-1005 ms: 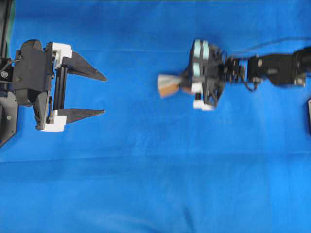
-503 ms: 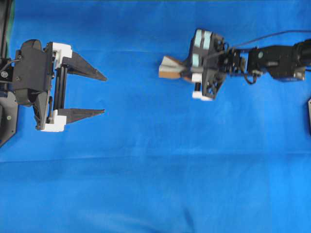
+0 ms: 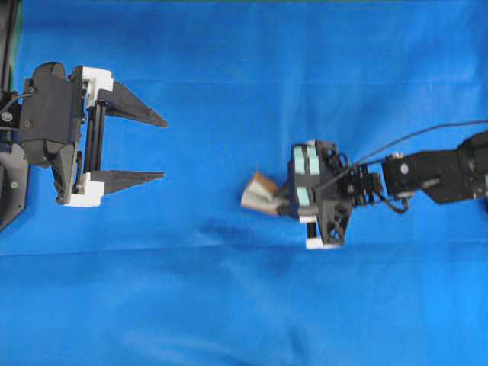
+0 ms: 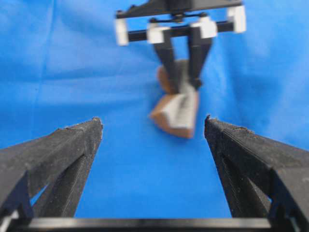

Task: Hand over the sponge with the left arm and wipe it with the right arm.

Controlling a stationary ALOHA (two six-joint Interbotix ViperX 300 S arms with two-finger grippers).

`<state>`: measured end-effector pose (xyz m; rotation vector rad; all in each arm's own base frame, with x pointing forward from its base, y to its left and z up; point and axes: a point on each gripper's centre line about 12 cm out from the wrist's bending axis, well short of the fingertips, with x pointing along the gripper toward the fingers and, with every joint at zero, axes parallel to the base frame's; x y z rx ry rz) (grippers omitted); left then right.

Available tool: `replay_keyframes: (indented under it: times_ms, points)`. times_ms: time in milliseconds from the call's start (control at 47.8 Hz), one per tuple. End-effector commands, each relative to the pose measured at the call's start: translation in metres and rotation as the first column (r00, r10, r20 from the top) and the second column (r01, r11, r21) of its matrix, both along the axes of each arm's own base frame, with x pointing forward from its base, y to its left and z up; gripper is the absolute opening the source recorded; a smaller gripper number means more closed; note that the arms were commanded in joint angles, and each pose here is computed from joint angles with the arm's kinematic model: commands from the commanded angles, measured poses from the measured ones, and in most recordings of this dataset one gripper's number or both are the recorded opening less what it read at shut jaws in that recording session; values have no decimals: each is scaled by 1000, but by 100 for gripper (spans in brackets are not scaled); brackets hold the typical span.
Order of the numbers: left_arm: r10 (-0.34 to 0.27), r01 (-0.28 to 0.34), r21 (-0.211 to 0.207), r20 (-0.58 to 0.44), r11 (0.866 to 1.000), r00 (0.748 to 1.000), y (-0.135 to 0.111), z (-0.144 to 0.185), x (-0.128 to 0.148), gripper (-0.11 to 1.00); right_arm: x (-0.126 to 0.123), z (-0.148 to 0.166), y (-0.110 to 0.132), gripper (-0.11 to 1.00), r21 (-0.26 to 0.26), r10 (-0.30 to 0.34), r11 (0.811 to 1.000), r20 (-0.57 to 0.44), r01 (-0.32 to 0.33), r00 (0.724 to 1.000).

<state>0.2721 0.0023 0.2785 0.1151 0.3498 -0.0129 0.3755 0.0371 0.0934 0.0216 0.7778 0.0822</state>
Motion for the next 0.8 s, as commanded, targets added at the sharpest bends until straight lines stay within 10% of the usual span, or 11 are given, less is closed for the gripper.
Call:
replay_keyframes:
  times_ms: [0, 775]
  points:
    - [-1, 1, -1, 23, 1000, 1000, 0, 6, 2, 92, 3, 13, 20, 25, 13, 42, 999, 37, -42, 998]
    - [1, -1, -6, 20, 1000, 1000, 0, 6, 1, 92, 1, 17, -112, 24, -115, -160, 980, 49, 165, 986]
